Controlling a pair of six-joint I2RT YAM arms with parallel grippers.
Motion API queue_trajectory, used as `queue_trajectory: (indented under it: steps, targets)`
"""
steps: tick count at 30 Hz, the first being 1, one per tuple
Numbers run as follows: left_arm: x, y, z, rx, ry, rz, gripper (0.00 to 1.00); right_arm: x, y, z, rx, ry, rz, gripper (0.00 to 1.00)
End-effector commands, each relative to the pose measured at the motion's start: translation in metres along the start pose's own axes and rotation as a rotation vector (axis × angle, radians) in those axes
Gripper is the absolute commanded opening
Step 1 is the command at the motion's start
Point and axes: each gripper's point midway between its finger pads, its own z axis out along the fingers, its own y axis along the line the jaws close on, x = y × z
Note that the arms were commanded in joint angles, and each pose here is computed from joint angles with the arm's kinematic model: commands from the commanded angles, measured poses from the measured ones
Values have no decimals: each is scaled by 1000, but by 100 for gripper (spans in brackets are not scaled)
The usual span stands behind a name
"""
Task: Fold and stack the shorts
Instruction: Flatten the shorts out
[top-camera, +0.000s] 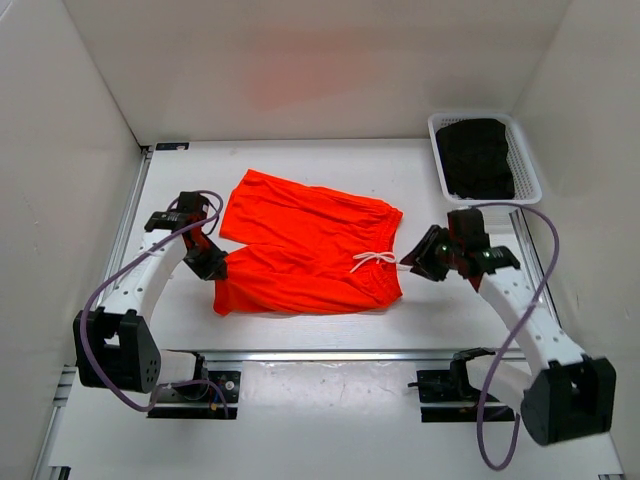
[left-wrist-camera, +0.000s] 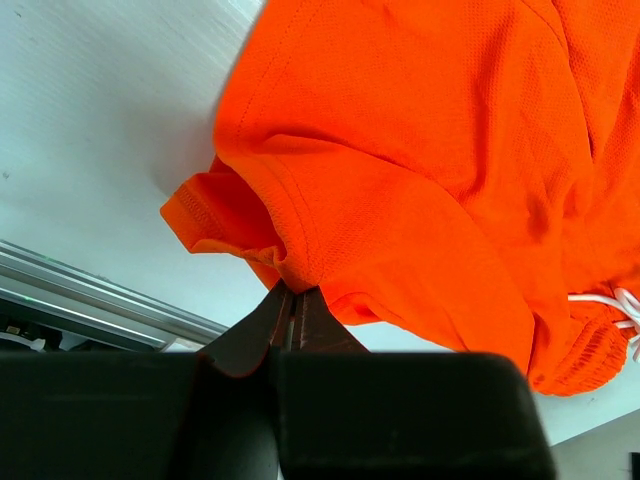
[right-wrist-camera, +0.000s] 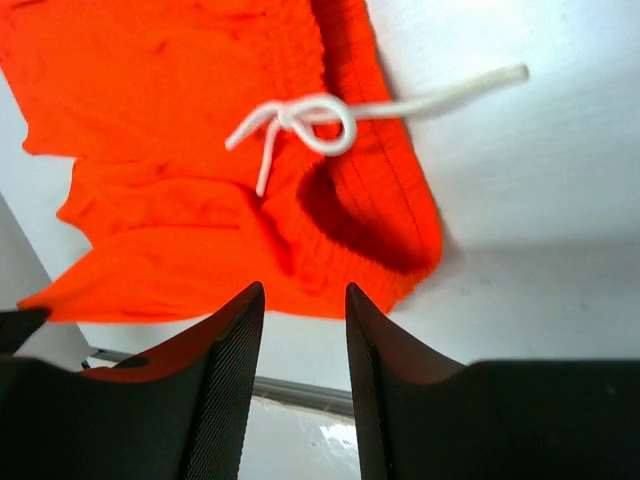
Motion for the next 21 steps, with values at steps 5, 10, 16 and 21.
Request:
queue_trajectory:
  steps: [5,10,16,21]
  targets:
    - [-3,-2,0,3,-23,20,10,62,-63,8,62,85,6,51]
    - [-3,-2,0,3,-23,11,10,76,-61,25,-18,133,-21,51]
    - [-4,-2,0,-3,-30,1,10,83,-60,47,-11,179,-48,53]
    - [-4,-1,2,-10,-25,2,10,83,-55,67,-2,168,-52,53]
